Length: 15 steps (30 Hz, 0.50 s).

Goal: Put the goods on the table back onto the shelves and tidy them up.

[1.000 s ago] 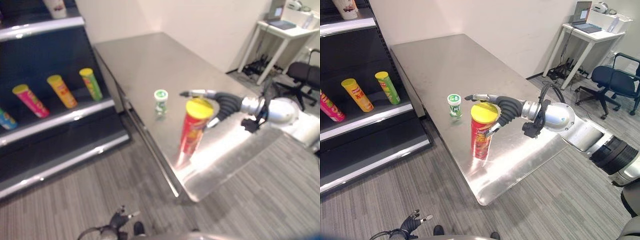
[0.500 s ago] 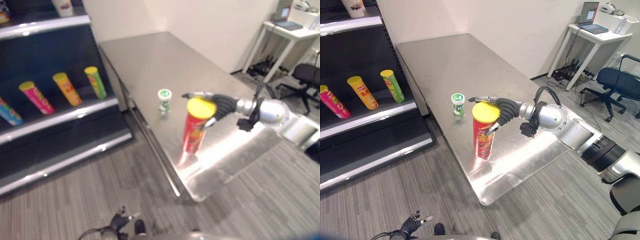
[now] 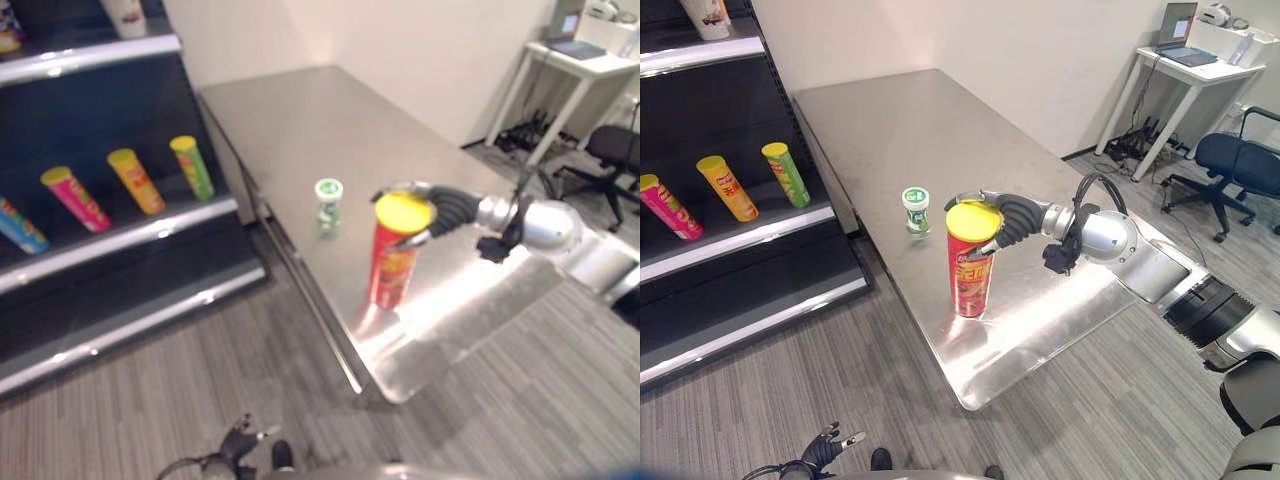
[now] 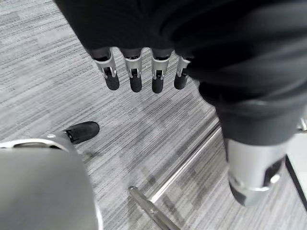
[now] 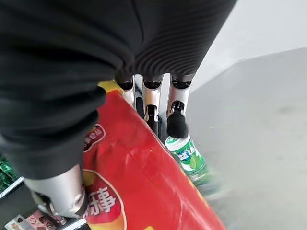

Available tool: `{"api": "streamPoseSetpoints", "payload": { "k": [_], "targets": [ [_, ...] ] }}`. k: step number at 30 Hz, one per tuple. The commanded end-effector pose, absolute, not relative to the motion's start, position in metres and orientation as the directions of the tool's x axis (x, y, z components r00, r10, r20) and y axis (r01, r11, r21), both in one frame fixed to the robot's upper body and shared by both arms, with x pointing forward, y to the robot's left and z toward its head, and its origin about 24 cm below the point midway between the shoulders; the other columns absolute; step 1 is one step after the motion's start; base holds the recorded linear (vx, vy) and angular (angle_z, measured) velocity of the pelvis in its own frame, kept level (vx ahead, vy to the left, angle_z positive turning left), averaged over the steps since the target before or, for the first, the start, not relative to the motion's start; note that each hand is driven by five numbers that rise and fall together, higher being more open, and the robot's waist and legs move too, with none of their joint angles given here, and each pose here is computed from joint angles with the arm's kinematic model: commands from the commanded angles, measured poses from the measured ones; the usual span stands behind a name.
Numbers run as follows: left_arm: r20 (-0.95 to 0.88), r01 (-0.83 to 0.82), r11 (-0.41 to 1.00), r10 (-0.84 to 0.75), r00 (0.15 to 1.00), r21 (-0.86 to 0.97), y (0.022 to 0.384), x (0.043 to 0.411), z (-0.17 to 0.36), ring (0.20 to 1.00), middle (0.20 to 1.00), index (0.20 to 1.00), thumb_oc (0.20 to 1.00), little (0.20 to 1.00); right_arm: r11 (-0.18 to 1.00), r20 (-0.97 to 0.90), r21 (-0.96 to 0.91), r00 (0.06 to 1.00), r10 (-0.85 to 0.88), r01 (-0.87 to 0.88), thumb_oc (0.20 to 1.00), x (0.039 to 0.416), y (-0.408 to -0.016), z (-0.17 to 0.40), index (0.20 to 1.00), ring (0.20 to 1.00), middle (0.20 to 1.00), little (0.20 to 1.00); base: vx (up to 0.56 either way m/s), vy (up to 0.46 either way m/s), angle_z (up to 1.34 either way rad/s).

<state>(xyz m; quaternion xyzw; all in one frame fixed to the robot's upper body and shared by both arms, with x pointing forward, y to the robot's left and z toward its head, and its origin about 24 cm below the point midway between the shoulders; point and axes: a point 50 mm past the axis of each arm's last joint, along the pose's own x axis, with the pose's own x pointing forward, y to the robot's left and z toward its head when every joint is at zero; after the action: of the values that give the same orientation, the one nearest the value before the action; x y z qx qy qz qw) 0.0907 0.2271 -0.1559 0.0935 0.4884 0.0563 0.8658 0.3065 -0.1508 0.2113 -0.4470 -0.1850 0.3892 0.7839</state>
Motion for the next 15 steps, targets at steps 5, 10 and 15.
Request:
{"api": "streamPoseSetpoints", "payload": {
  "k": [5, 10, 15],
  "targets": [
    [-0.755, -0.086, 0.957, 0.273, 0.596, 0.277, 0.249, 0.124, -0.141, 1.0, 1.0, 1.0, 1.0, 1.0, 0.596, 0.502, -0.802, 0.5, 0.706, -0.038, 0.2, 0.272, -0.163, 0.301, 0.2, 0.2, 0.2, 0.2, -0.07, 0.008, -0.07],
    [-0.743, -0.131, 0.947, 0.313, 0.592, 0.294, 0.256, 0.124, -0.139, 1.0, 1.0, 1.0, 1.0, 1.0, 0.666, 0.633, -0.738, 0.454, 0.627, 0.11, 0.2, 0.256, -0.177, 0.316, 0.2, 0.2, 0.2, 0.2, -0.1, -0.098, 0.02],
    [-0.741, -0.188, 0.942, 0.334, 0.582, 0.277, 0.262, 0.115, -0.139, 1.0, 1.0, 1.0, 1.0, 1.0, 0.67, 0.62, -0.738, 0.471, 0.628, 0.078, 0.2, 0.24, -0.188, 0.308, 0.2, 0.2, 0.2, 0.2, -0.16, -0.182, 0.32]
  ]
}}
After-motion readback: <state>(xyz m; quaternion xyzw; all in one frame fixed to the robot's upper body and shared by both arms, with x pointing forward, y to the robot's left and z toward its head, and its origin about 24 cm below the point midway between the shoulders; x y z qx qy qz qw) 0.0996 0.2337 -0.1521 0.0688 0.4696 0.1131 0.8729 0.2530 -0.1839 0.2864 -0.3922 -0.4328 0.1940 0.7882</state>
